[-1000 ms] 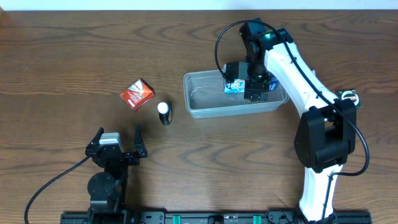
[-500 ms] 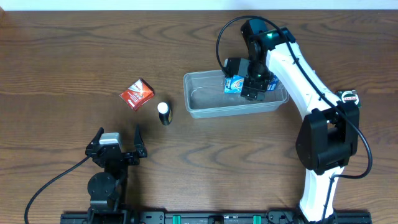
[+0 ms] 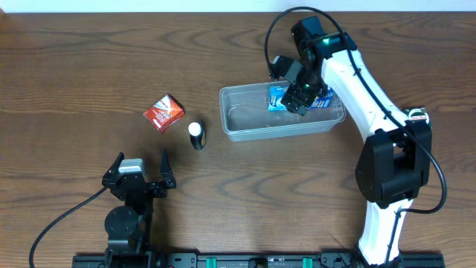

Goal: Pack container
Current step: 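Lower the blue box into the container and lay it flat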

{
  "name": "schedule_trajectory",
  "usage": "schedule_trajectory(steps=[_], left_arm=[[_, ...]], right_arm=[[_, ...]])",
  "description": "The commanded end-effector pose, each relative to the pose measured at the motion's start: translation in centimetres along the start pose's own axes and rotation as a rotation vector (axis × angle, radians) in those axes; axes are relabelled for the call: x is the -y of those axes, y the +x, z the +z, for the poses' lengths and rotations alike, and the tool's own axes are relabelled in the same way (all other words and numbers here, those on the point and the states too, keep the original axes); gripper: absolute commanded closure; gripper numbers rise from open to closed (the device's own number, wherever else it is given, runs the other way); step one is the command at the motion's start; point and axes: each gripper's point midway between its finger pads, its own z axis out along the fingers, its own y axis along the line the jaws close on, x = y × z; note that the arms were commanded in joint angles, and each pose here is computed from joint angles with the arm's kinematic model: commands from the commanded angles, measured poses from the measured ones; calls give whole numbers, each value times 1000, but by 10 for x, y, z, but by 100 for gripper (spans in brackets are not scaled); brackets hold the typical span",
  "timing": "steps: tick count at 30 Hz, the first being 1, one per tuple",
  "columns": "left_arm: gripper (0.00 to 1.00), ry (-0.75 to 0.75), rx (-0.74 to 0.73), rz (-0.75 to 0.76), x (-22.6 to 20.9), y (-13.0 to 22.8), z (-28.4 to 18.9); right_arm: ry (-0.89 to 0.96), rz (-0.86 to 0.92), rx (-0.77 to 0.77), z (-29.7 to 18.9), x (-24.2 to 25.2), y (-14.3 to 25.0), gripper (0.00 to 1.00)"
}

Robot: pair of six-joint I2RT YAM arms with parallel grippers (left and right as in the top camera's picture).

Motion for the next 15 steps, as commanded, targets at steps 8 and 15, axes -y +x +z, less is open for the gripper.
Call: schedule_trajectory(steps=[8, 15], left_arm=[[2, 2, -40, 19, -1, 17, 3], [2, 2, -40, 19, -1, 17, 3]], right_arm=[[-19, 112, 7, -14, -4, 5, 19], [-36, 135, 33, -14, -6, 0, 34]])
